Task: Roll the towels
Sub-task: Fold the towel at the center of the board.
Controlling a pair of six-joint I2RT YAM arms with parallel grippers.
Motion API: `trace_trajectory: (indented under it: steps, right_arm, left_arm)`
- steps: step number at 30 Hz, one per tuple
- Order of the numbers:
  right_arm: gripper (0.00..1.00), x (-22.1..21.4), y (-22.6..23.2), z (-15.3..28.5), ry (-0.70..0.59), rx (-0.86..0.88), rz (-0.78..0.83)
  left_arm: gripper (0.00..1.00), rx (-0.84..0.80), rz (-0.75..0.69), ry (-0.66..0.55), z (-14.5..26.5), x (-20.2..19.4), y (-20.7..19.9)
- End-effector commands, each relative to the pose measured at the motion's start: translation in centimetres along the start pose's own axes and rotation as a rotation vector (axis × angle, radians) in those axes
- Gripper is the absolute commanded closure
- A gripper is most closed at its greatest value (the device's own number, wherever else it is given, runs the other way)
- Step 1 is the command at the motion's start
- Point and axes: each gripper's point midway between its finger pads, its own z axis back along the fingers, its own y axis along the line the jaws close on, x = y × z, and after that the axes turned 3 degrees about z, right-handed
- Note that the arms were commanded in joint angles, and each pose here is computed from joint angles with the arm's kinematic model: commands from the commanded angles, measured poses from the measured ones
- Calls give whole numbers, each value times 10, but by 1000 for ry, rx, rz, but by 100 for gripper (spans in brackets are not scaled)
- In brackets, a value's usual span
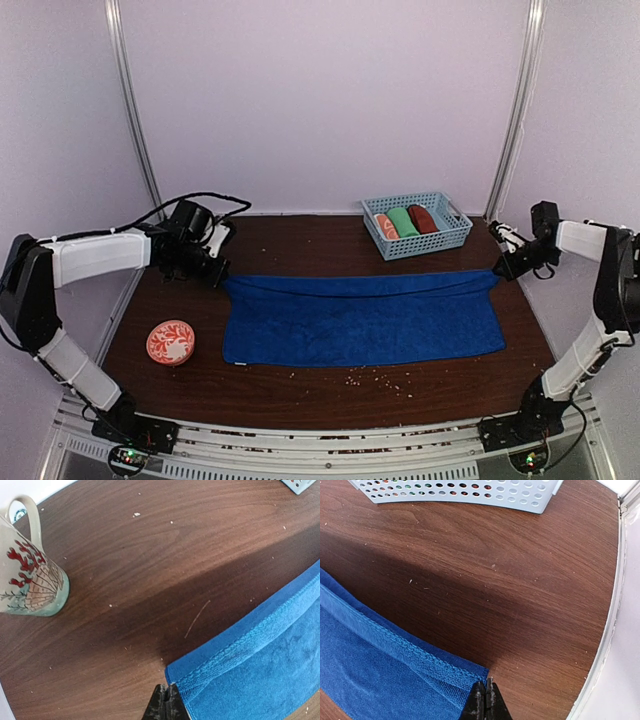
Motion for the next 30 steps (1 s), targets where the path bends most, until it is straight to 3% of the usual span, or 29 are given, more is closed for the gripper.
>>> trace_trajectory:
  steps: [1, 24, 30]
  right_arm:
    - [100, -4, 3, 12, -24, 29, -6]
    - [100, -67, 43, 25, 1, 128, 26]
    - [100, -79, 40, 31, 21, 111, 45]
  left_arm:
    - [100, -25, 18, 11, 5, -11, -2]
    - [100, -96, -23, 198, 0, -78, -12]
    - [100, -120, -18, 186, 7, -72, -17]
